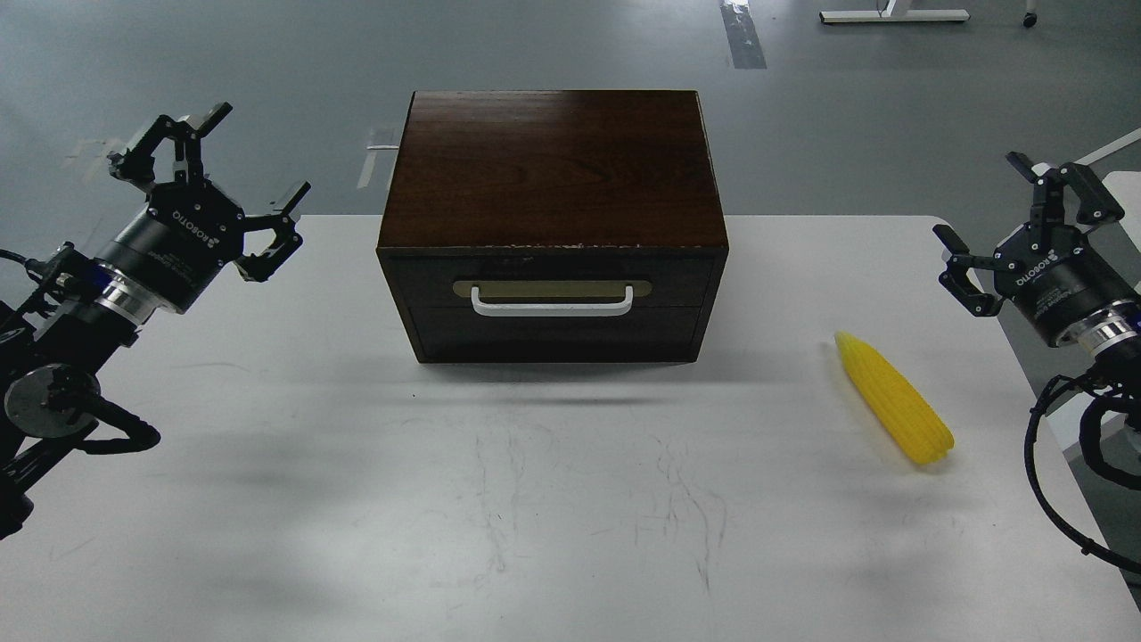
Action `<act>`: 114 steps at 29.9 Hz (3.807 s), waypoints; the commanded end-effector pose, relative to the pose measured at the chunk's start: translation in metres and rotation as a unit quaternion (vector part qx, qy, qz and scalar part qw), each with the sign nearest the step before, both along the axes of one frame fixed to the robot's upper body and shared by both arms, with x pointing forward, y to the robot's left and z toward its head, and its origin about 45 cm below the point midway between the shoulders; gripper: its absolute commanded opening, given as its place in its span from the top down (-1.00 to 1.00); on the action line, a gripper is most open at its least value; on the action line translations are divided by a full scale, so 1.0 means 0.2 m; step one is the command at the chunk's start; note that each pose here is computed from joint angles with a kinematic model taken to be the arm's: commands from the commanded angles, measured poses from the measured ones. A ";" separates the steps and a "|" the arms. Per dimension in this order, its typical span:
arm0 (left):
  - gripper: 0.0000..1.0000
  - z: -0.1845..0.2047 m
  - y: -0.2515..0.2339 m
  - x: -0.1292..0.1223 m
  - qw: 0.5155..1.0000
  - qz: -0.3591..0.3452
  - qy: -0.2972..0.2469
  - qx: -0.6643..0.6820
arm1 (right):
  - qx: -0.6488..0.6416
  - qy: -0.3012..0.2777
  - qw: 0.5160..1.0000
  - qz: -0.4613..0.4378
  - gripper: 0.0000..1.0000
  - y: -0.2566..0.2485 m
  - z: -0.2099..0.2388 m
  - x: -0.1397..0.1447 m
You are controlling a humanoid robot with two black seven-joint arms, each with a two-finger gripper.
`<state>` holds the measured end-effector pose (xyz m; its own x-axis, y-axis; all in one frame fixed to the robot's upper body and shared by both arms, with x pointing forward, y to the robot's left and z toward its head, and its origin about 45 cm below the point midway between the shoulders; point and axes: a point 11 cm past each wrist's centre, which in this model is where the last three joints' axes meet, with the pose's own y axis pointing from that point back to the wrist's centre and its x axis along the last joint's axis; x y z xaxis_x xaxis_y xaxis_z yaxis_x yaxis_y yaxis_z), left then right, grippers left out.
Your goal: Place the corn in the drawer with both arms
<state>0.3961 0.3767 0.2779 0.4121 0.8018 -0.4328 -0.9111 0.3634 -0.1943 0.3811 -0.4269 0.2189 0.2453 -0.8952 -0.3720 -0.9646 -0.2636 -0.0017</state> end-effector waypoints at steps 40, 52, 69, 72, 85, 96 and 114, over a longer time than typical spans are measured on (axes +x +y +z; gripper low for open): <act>-0.96 0.12 -1.45 -0.10 0.154 -0.422 -0.464 0.763 | -0.005 -0.004 1.000 -0.005 -1.00 -0.03 0.03 0.00; -0.96 0.02 -1.38 -0.07 0.129 -0.431 -0.442 0.776 | -0.004 -0.005 1.000 -0.005 -1.00 -0.03 0.03 0.00; -0.96 -0.07 -1.32 -0.08 0.125 -0.451 -0.424 0.775 | -0.004 -0.005 1.000 -0.006 -1.00 -0.03 0.03 0.00; -0.96 -0.08 -1.32 -0.07 0.127 -0.452 -0.421 0.776 | -0.004 -0.005 1.000 -0.006 -1.00 -0.03 0.03 0.00; -0.96 -0.13 -1.32 -0.07 0.123 -0.460 -0.416 0.775 | -0.004 -0.005 1.000 -0.006 -1.00 -0.03 0.03 0.00; -0.96 -0.15 -1.31 -0.08 0.123 -0.465 -0.413 0.774 | -0.004 -0.004 1.000 -0.007 -1.00 -0.04 0.03 0.00; -0.96 -0.17 -1.37 -0.18 0.108 -0.481 -0.437 0.753 | -0.009 -0.004 1.000 -0.010 -1.00 -0.06 0.03 -0.01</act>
